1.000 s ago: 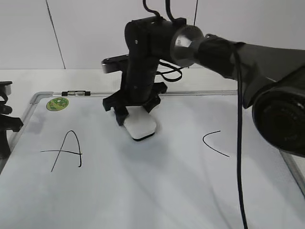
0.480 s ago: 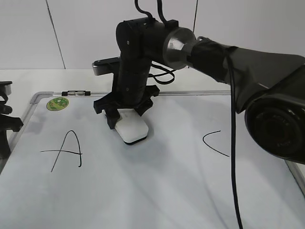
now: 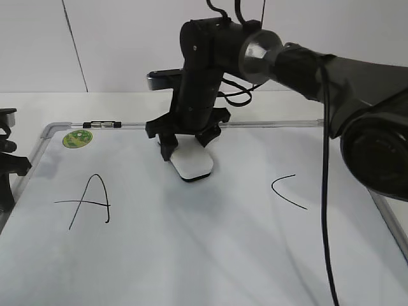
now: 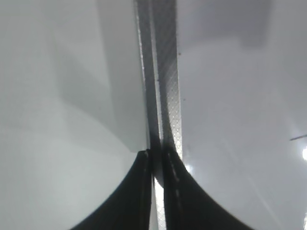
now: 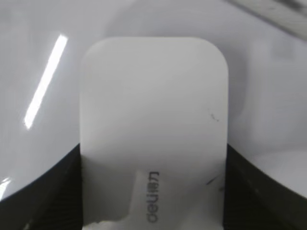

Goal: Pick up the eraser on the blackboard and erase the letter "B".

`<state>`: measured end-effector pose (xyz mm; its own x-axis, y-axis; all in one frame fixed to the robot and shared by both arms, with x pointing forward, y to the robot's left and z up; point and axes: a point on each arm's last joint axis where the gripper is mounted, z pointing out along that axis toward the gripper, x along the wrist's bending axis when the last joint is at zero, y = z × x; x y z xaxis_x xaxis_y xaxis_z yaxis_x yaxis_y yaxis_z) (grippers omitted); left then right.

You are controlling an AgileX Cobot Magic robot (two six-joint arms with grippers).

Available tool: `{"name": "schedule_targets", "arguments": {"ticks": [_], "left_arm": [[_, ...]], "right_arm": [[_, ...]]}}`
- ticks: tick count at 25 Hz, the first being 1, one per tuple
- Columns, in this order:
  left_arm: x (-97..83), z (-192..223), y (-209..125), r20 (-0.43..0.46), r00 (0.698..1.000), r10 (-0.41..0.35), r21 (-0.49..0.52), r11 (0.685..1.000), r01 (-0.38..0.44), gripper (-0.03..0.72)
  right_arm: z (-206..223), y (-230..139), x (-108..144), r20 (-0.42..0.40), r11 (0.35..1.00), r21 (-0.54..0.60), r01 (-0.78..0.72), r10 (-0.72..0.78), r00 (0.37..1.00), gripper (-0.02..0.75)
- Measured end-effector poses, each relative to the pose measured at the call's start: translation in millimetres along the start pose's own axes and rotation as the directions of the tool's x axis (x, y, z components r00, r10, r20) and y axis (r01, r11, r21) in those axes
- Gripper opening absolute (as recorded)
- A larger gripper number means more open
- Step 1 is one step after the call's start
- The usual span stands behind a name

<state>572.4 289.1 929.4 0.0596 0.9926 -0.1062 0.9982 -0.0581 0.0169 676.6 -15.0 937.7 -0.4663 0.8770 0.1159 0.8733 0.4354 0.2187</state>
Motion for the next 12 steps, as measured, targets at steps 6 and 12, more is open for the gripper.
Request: {"name": "schedule_targets", "arguments": {"ticks": [6, 12], "left_arm": [[0.0, 0, 0, 0.0, 1.0, 0.0, 0.0, 1.0, 0.0, 0.017], [0.0, 0, 0, 0.0, 1.0, 0.0, 0.0, 1.0, 0.0, 0.017]], "right_arm": [[-3, 3, -31, 0.022, 0.998, -0.011, -0.054, 0.055, 0.998, 0.537], [-10, 3, -35, 0.033, 0.998, -0.02, -0.057, 0.057, 0.998, 0.536]]}}
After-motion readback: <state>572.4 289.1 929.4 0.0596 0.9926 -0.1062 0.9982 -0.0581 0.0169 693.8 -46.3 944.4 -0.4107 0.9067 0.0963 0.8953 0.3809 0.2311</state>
